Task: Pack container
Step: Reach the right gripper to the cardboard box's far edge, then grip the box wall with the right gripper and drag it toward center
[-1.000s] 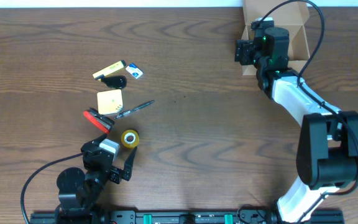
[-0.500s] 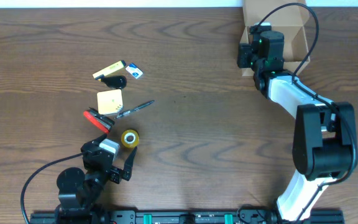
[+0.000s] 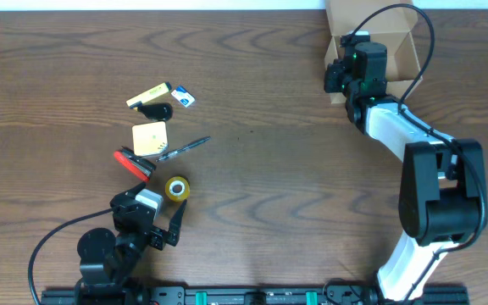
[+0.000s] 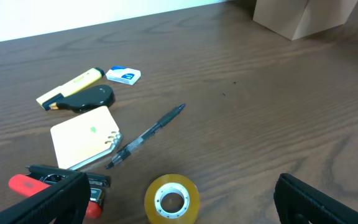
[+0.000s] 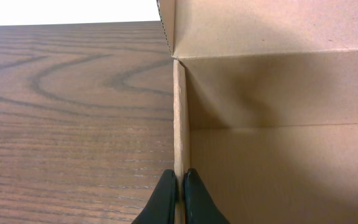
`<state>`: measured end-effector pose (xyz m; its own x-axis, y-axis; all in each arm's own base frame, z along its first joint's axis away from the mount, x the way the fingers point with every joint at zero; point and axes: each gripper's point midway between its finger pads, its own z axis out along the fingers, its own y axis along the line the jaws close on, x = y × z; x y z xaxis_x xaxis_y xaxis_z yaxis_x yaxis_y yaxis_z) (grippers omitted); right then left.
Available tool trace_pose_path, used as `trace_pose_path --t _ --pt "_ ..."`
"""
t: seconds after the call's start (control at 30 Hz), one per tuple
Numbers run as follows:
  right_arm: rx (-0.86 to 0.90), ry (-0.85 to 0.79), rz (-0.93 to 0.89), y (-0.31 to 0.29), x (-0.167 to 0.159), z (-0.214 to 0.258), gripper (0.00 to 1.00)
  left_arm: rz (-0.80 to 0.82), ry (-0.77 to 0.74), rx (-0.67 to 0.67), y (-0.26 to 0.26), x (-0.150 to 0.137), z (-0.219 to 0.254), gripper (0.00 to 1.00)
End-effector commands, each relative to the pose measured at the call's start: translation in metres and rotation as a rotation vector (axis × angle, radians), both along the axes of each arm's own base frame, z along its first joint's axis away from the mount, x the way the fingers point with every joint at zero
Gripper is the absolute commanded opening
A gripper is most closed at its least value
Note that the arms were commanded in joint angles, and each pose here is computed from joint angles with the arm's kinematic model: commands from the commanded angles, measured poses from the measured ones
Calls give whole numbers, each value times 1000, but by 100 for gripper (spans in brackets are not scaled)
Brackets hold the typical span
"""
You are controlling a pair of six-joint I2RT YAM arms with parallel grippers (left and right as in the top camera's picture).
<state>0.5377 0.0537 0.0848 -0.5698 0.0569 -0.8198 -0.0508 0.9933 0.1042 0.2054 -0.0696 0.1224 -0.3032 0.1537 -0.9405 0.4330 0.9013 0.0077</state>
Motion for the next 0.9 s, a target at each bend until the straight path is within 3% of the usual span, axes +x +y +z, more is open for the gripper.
trace_pose_path --t 0.0,0.3,0.47,0.87 --pt "1 6 -6 -2 2 -2 1 -10 15 -3 -1 -1 -8 95" --pt "42 23 12 23 2 17 1 -10 15 -3 -1 -1 -8 95" --pt "27 70 98 78 -9 52 1 -10 15 -3 -1 -1 -8 95" --pt "63 161 45 224 -88 68 1 -10 15 -3 -1 -1 -8 95"
